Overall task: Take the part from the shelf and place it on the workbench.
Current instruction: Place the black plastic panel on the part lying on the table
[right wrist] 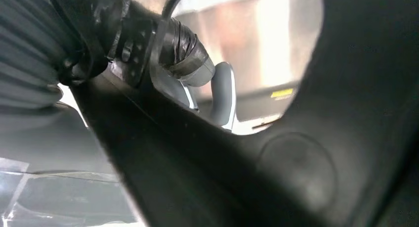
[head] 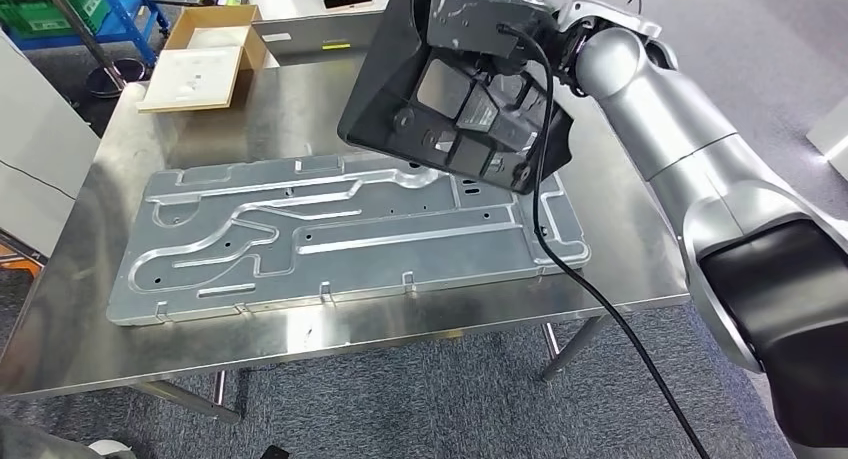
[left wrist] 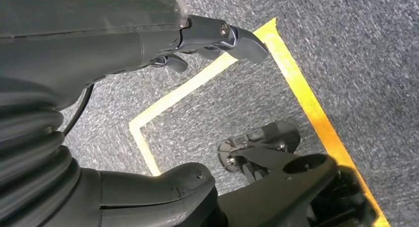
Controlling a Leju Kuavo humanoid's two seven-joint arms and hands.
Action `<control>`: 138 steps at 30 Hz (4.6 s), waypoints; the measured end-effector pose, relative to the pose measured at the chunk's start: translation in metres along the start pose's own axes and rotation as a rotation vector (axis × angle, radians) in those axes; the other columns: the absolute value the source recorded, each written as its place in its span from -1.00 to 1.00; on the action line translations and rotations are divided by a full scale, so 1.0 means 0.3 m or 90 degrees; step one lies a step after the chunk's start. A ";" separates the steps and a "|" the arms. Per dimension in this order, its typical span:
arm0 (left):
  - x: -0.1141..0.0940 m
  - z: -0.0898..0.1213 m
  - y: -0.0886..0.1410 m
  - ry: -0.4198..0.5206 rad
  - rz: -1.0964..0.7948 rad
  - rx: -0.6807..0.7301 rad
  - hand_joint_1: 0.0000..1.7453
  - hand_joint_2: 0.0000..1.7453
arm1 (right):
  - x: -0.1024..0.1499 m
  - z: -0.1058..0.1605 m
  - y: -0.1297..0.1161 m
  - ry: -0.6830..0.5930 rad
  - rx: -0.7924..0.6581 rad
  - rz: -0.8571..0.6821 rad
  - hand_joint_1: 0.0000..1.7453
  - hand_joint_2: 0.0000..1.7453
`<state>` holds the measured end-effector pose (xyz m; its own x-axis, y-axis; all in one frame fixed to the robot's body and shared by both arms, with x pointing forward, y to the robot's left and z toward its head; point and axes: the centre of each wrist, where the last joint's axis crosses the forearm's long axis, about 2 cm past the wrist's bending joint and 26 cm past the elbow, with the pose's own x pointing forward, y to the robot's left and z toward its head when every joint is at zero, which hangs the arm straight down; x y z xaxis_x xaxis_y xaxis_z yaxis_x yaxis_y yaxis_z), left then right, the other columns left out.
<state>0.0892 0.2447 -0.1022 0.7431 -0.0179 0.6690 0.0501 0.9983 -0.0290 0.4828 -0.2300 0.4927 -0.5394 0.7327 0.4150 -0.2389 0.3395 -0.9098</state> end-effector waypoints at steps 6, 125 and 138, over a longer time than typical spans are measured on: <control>-0.002 0.000 0.009 -0.002 -0.002 0.002 -1.00 1.00 | 0.018 -0.001 -0.067 0.001 -0.001 -0.088 1.00 1.00; -0.003 0.001 0.007 0.001 0.027 0.037 -1.00 1.00 | -0.171 -0.010 0.050 0.168 -0.240 0.011 -1.00 -1.00; 0.001 -0.001 0.007 -0.002 0.024 0.046 -1.00 -1.00 | -0.222 0.032 0.033 0.167 -0.273 0.011 -1.00 -1.00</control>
<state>0.0897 0.2467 -0.1022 0.7410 0.0206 0.6712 -0.0268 0.9996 -0.0011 0.5086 -0.2812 0.4560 -0.3066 0.8450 0.4382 0.1518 0.4979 -0.8538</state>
